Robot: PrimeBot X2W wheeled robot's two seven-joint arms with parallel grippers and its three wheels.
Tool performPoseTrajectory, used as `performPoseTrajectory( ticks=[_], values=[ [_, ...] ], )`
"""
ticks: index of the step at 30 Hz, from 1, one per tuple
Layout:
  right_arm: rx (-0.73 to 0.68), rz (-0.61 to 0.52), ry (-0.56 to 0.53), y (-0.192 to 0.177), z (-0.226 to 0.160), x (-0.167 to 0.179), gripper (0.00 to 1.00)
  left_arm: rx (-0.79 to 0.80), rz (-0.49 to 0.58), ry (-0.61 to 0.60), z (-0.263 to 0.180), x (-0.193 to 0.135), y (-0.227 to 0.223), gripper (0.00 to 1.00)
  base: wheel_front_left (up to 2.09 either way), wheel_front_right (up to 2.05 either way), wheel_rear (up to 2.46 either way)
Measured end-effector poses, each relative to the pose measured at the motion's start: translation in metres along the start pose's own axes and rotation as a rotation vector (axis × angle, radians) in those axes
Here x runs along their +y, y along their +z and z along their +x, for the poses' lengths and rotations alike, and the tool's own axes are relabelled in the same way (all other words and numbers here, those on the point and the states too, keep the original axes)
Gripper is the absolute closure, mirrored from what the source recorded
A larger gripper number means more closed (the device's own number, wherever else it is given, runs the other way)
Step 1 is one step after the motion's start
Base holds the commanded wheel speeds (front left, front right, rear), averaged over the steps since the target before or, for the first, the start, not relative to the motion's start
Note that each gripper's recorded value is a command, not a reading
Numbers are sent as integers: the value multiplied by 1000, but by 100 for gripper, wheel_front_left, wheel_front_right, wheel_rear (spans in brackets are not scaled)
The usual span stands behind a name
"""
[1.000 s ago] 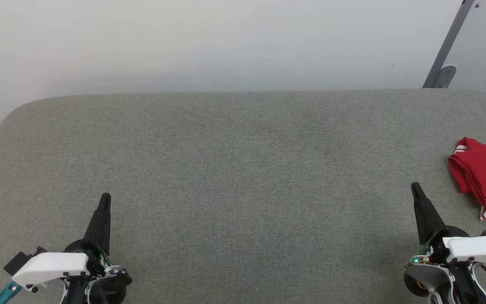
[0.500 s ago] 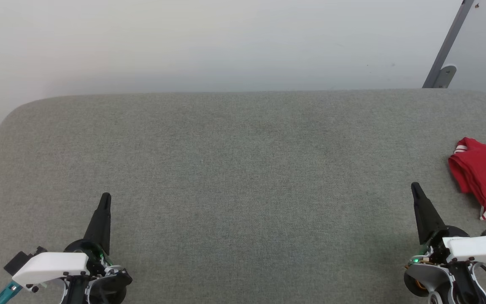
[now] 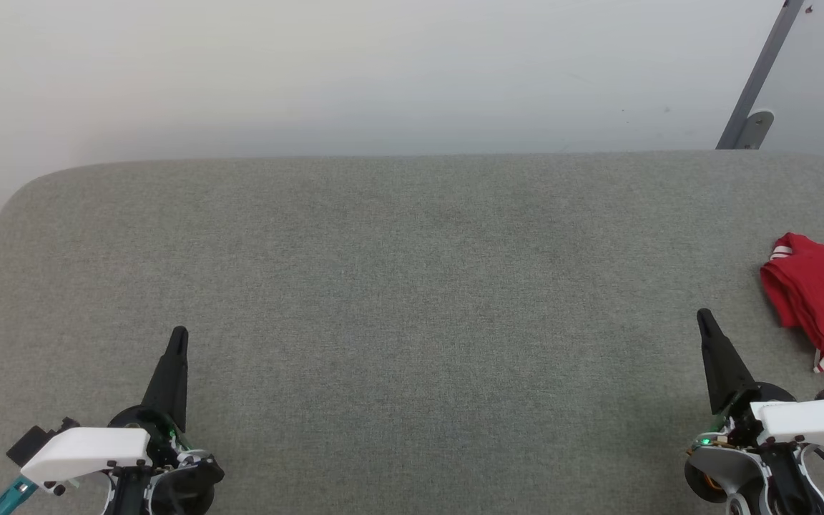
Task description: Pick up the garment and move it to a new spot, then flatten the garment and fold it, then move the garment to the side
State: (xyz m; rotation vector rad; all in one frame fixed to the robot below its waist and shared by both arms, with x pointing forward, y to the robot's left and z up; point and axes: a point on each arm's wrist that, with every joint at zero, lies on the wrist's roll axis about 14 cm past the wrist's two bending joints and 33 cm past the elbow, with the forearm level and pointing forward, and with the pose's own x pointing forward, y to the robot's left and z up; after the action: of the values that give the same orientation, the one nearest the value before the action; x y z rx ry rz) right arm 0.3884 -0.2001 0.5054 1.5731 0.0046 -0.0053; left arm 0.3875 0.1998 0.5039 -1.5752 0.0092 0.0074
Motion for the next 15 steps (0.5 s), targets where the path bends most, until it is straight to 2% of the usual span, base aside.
performPoseTrajectory(
  ticks=[15],
  values=[
    [0, 0, 0, 0, 0, 0, 100, -1, 1, 0, 0, 0, 0, 100, 0, 0, 0]
  ],
)
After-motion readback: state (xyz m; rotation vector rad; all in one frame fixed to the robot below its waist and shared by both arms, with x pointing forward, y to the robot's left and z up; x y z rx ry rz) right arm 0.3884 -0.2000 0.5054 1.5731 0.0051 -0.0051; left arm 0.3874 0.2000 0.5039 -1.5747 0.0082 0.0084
